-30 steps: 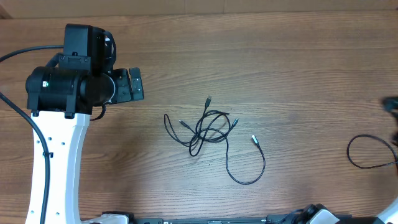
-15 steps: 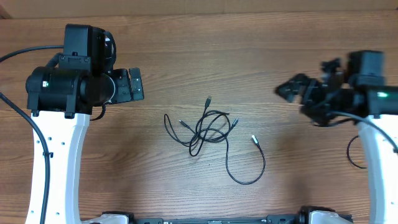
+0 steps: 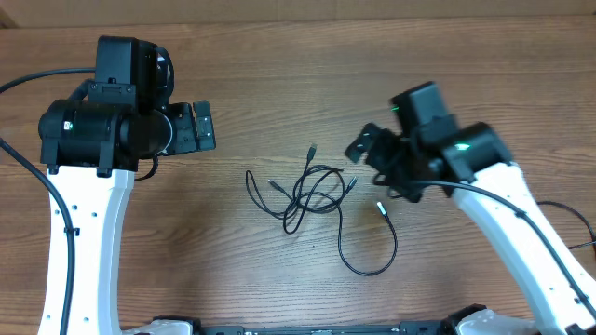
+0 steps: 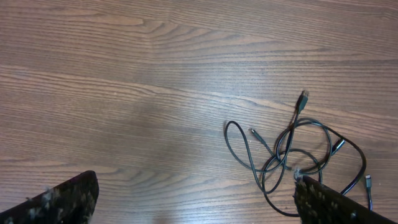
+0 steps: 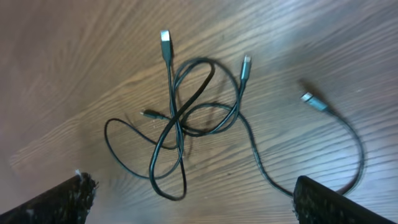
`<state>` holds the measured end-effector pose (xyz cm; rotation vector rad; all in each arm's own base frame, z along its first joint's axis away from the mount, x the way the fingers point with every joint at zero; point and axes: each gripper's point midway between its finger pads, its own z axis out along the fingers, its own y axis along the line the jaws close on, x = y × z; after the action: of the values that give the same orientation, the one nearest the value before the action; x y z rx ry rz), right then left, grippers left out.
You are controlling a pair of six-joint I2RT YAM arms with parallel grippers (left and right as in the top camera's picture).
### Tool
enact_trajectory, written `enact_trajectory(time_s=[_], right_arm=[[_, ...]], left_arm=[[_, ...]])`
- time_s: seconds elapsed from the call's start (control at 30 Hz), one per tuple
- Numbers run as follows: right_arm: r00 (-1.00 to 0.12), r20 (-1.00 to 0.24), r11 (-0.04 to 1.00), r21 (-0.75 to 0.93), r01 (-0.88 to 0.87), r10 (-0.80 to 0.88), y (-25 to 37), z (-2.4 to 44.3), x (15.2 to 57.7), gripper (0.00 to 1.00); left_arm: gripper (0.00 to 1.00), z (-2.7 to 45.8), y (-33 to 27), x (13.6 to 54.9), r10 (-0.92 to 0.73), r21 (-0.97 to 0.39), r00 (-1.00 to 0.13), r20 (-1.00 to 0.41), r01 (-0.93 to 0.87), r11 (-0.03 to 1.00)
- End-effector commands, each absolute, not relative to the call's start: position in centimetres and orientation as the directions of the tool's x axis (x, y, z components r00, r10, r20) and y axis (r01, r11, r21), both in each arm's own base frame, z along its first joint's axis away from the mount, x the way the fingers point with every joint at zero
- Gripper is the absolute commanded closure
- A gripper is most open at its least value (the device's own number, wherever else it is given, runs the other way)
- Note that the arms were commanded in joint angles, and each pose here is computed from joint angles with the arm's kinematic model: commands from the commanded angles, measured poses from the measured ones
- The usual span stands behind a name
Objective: Untangle cables
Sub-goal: 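Move the right gripper back left toward the remaining cable pile, then grasp a black cable with the right gripper and lift it upward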
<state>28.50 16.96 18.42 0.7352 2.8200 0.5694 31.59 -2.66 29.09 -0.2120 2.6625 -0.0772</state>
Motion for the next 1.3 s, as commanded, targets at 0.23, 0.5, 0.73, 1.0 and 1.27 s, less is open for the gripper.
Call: enact_trajectory(time_s=[0.23, 0.5, 0.73, 1.0, 1.27], right_arm=[[-0.869, 0.016, 0.831, 0.284, 0.479, 0.495, 23.2, 12.1, 27.4, 0.0], [-0.871, 0.042, 0.841, 0.24, 0.485, 0.49, 24.9, 8.9, 27.5, 0.96], [-0.907, -0.199, 0.917, 0.234, 0.323, 0.371, 22.4, 15.1, 31.0, 0.96], [-0.788, -0.453, 0.889, 0.386, 0.247, 0.416, 18.5, 29.5, 35.7, 0.96], [-0.556, -0.595, 0.789, 0.58, 0.203, 0.58, 13.0, 42.6, 37.1, 0.96]], left_arm=[[0.0, 29.2, -2.9, 31.7, -0.143, -0.093, -0.883, -0.448, -0.113, 0.989], [0.0, 29.2, -2.9, 31.7, -0.143, -0.093, -0.883, -0.448, -0.113, 0.989], [0.0, 29.2, -2.9, 31.7, -0.143, -0.093, -0.883, -0.448, -0.113, 0.989], [0.0, 29.2, -2.9, 31.7, -0.143, -0.093, -0.883, -0.448, -0.113, 0.989], [0.0, 29.2, -2.9, 31.7, -0.143, -0.093, -0.883, -0.448, -0.113, 0.989]])
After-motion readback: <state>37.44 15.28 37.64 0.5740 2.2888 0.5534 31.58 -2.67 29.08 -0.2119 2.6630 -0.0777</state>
